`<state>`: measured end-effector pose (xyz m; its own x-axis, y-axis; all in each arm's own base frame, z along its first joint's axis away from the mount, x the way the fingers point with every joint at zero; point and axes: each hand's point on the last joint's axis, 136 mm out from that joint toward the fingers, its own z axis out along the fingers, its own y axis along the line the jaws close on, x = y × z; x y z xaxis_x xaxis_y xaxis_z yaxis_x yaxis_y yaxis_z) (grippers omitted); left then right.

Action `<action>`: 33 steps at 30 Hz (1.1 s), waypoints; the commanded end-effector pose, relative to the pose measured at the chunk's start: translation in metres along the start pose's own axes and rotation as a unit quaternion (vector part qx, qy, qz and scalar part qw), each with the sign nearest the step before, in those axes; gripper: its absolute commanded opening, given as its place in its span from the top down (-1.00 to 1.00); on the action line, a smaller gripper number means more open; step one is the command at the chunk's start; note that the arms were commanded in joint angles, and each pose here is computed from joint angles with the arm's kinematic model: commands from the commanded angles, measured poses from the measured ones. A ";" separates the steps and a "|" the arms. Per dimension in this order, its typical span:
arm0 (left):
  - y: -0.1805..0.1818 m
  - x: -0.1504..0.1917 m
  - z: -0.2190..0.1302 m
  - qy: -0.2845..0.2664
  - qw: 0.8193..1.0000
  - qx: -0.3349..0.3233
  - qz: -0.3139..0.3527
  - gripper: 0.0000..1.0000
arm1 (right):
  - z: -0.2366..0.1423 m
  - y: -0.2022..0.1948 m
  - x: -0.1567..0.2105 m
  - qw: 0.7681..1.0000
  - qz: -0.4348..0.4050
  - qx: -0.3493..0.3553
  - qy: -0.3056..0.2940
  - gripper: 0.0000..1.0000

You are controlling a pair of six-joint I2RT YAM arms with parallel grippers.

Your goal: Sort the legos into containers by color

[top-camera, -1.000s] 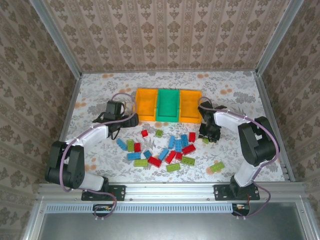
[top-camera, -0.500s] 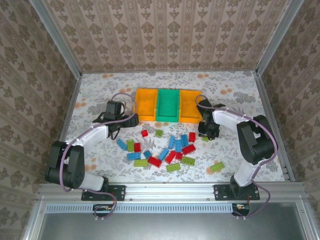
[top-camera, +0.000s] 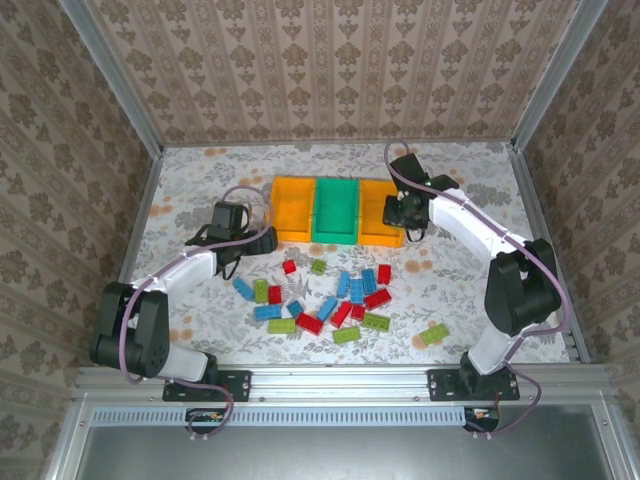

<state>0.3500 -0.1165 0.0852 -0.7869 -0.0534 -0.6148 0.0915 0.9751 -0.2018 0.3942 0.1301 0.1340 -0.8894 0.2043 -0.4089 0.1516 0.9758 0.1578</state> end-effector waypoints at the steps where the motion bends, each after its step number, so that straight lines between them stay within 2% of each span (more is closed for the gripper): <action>1: 0.000 0.005 -0.002 0.006 1.000 0.003 -0.011 -1.00 | 0.017 0.004 -0.010 1.000 -0.025 0.016 0.003 0.37; 11: 0.005 0.014 -0.010 0.010 1.000 -0.008 -0.013 -1.00 | 0.057 0.018 -0.027 0.999 -0.025 0.017 0.014 0.21; 17: 0.007 0.017 -0.012 0.009 1.000 -0.011 -0.015 -1.00 | 0.054 0.017 -0.023 0.999 -0.034 0.023 0.023 -0.43; 20: 0.002 0.016 -0.013 0.006 1.000 0.002 -0.008 -1.00 | 0.038 0.020 -0.023 0.999 -0.040 0.007 0.002 -0.55; 24: -0.040 0.009 -0.021 -0.007 0.995 0.051 0.089 -1.00 | 0.020 0.017 -0.014 0.999 -0.034 -0.003 -0.011 -0.59; 27: -0.083 0.014 -0.029 -0.012 0.977 0.079 0.198 -1.00 | 0.014 0.002 0.002 1.000 -0.018 0.014 -0.007 -0.61; 29: -0.103 0.022 -0.026 0.011 0.966 0.091 0.243 -1.00 | 0.011 -0.013 0.015 0.999 -0.004 0.032 -0.001 -0.62; 33: -0.126 0.045 -0.013 0.068 0.951 0.104 0.283 -0.93 | 0.007 -0.039 0.039 0.998 0.021 0.055 0.017 -0.65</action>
<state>0.3082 -0.2341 0.1123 -0.6518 0.3873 -0.6520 0.5593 0.8261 -0.0684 0.3749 0.1210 0.1098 -0.8997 0.1911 -0.3924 0.1590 0.9808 0.1132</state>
